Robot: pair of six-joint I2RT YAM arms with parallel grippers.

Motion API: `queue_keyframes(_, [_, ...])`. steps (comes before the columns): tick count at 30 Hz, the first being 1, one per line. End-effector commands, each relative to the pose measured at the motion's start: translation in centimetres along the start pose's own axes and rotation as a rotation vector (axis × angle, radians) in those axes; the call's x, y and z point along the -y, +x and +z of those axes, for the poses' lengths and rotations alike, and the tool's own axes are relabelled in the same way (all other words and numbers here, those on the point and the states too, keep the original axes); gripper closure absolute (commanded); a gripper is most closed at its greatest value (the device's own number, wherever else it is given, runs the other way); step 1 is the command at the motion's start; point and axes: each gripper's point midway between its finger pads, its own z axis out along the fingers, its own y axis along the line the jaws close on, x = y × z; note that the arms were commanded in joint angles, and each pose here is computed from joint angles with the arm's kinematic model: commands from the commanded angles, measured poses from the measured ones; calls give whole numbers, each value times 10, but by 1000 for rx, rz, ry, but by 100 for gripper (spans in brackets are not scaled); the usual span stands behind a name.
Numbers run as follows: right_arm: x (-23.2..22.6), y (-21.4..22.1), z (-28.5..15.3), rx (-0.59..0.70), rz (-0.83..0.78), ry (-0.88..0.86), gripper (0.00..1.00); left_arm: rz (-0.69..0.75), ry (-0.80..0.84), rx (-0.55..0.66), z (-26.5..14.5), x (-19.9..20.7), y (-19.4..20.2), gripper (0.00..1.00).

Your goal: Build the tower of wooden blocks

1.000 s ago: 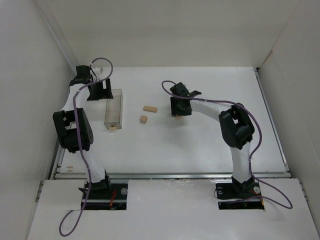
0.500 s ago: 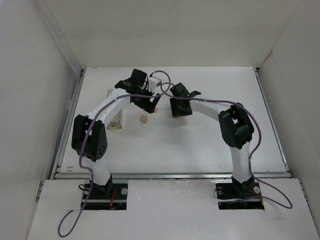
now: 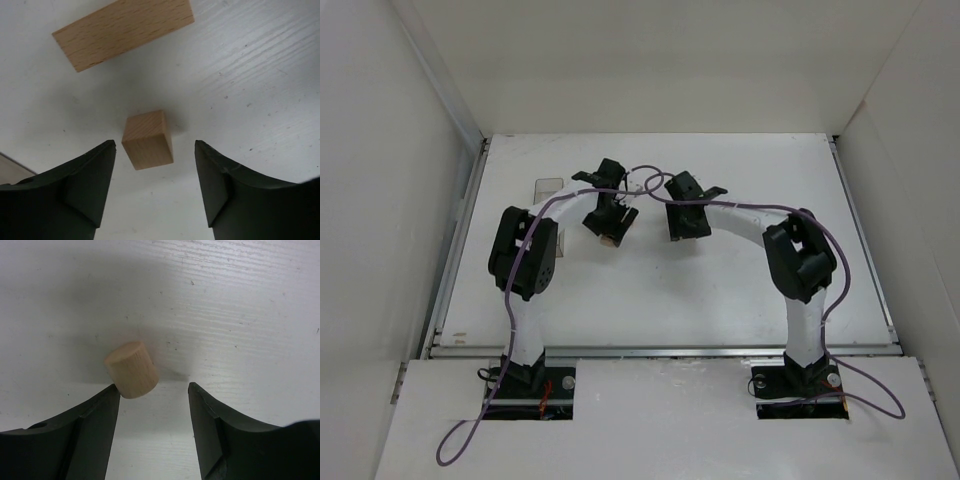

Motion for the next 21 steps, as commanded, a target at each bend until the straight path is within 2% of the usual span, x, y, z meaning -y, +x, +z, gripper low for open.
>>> queue_keyframes(1, [0, -23, -20, 92, 43, -9, 37, -3, 6, 3, -1, 7, 2, 41])
queue_keyframes(4, [2, -26, -23, 104, 56, -3, 37, -13, 8, -8, 3, 8, 4, 55])
queue_keyframes(5, [2, -22, -21, 96, 63, 0, 37, -14, -2, -20, 5, 6, 9, 64])
queue_keyframes(6, [2, -25, -24, 104, 65, -3, 37, -14, -9, -30, 8, 5, 11, 65])
queue_keyframes(7, [2, -25, -24, 104, 66, -3, 37, -23, -10, -30, 8, 5, 11, 73])
queue_keyframes(11, [8, -20, -24, 103, 74, 22, 37, -24, 19, -27, 8, 10, 10, 92])
queue_keyframes(12, [8, -22, -28, 112, 77, 18, 37, -13, 35, -14, 4, 13, 8, 100])
queue_keyframes(16, [19, -21, -34, 124, 97, 40, 37, 101, 88, 20, -7, 31, 1, 100])
queue_keyframes(20, [24, -30, -42, 153, 134, -3, 35, 298, 134, 99, -25, 46, -17, 100])
queue_keyframes(21, [27, -29, -39, 149, 143, -9, 35, 405, 150, 113, -25, 46, -19, 100])
